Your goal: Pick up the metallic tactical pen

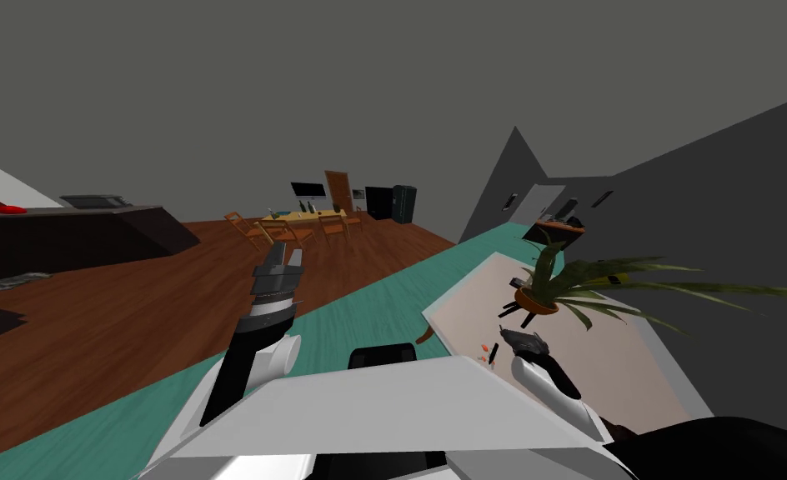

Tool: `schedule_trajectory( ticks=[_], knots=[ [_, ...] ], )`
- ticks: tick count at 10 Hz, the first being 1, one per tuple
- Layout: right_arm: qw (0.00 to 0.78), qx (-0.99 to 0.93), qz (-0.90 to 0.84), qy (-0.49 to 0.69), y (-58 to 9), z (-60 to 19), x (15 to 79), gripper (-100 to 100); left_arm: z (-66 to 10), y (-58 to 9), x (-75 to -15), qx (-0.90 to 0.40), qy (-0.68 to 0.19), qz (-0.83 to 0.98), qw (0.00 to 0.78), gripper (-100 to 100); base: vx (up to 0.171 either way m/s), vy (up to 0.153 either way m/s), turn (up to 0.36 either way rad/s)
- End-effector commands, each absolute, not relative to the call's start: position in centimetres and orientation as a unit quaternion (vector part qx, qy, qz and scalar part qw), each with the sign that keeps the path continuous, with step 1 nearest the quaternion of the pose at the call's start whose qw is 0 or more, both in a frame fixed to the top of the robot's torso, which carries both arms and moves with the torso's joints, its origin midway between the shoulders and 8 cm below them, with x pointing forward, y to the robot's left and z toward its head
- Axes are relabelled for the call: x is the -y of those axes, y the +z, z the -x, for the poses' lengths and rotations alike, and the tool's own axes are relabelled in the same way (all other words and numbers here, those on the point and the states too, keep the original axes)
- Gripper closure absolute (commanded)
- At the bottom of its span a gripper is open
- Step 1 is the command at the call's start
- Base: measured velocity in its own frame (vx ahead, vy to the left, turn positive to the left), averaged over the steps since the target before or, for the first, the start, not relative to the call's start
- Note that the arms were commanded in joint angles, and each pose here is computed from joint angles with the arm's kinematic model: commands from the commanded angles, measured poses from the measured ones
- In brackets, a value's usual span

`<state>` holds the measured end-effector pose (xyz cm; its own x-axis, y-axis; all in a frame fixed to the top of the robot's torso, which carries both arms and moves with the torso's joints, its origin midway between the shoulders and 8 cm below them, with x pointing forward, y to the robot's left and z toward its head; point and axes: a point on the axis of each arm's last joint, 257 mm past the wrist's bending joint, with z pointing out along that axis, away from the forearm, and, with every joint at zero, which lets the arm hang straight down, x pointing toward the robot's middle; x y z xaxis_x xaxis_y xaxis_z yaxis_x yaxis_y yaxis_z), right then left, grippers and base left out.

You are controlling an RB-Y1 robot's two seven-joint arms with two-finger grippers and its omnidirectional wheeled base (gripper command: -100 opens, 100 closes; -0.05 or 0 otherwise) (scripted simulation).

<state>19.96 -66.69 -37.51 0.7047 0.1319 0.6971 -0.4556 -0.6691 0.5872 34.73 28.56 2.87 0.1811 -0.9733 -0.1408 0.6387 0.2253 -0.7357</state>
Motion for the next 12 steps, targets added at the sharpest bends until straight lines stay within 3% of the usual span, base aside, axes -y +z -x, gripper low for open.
schedule_trajectory(
  ticks=[1, 12],
  knots=[
    [0.378, 0.124, -0.843, 0.361, -39.1, -18.9, 66.9, -100, -34.7, 2.9, -28.6, -0.309, -0.560, 0.271, 0.719, 0, 0.000, -0.014, 0.073],
    [0.221, 0.373, -0.859, 0.272, -50.6, -11.5, 64.6, -100, -34.7, 2.9, -28.6, -0.309, -0.560, 0.271, 0.719, 0, -0.003, -0.023, 0.066]
  ],
)
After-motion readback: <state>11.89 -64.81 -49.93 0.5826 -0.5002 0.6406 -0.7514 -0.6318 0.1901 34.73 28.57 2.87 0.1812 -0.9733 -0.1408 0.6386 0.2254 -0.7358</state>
